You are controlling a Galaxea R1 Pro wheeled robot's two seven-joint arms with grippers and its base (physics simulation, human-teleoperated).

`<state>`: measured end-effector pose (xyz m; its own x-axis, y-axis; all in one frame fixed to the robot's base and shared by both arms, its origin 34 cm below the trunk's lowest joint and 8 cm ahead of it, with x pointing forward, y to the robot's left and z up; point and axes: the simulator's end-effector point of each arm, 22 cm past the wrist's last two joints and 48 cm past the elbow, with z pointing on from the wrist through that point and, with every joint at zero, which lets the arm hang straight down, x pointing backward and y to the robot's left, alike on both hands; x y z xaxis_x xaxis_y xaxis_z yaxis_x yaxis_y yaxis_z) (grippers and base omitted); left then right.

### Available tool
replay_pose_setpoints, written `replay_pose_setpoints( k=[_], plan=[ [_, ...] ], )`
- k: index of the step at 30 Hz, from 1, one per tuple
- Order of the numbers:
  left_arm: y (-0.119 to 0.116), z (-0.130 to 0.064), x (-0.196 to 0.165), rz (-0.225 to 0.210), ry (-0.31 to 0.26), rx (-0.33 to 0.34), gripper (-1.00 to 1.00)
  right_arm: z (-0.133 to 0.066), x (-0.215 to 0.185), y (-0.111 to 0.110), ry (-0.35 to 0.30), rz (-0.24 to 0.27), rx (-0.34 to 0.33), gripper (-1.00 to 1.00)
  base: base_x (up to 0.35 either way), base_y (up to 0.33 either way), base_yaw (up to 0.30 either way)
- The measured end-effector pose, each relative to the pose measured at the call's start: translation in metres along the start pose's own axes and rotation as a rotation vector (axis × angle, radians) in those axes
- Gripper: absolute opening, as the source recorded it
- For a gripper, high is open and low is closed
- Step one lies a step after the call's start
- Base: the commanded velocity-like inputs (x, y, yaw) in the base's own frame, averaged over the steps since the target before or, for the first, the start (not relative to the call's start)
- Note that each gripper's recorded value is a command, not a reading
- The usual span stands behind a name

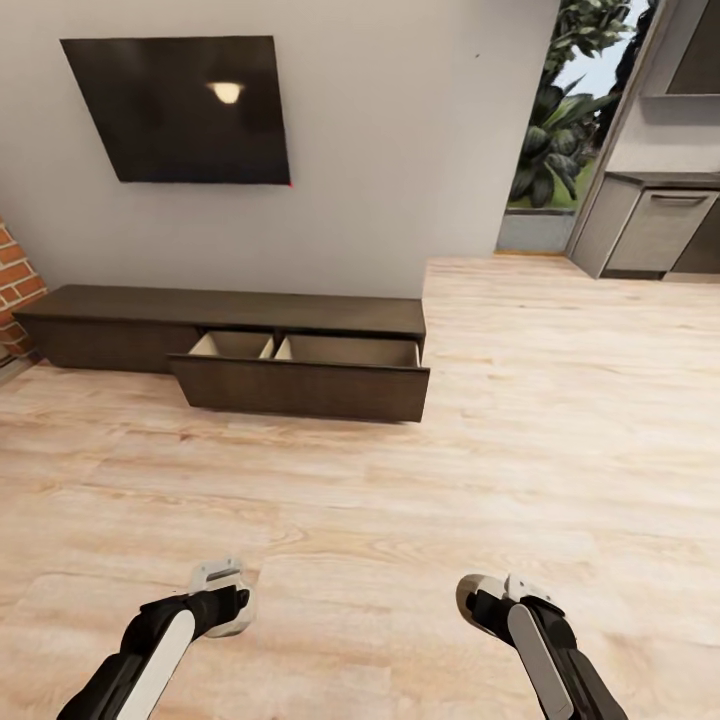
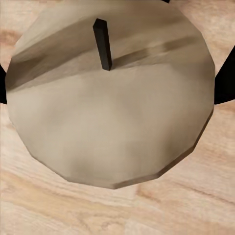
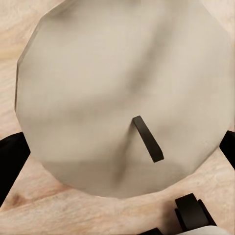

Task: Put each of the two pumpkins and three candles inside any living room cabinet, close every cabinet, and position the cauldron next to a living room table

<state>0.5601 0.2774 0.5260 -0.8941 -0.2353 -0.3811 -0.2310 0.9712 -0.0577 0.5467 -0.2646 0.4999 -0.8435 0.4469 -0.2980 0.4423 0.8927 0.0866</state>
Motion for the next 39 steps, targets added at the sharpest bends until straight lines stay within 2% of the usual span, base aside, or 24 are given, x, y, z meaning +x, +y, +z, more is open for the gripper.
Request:
replay_pose_setpoints(
  k=[8, 16, 39],
  plan=[
    [0.0001, 0.0002, 0.0001, 0.0, 0.001, 0.0, -1.0, 0.0001, 0.0, -0.0001, 0.0, 0.0, 0.0, -1.0, 0.34, 0.149, -0.005],
    [0.0005, 0.0019, 0.0024, 0.0, 0.006, -0.001, -1.0, 0.0018, 0.0018, -0.0009, 0.005, -0.001, 0.003, -1.0, 0.293, 0.229, -0.152],
    [0.0072, 0.0019, 0.0008, 0.0, 0.008, -0.008, -1.0, 0.0017, 0.0002, 0.0013, -0.005, 0.001, 0.0, -1.0, 0.282, 0.224, -0.003]
  ],
)
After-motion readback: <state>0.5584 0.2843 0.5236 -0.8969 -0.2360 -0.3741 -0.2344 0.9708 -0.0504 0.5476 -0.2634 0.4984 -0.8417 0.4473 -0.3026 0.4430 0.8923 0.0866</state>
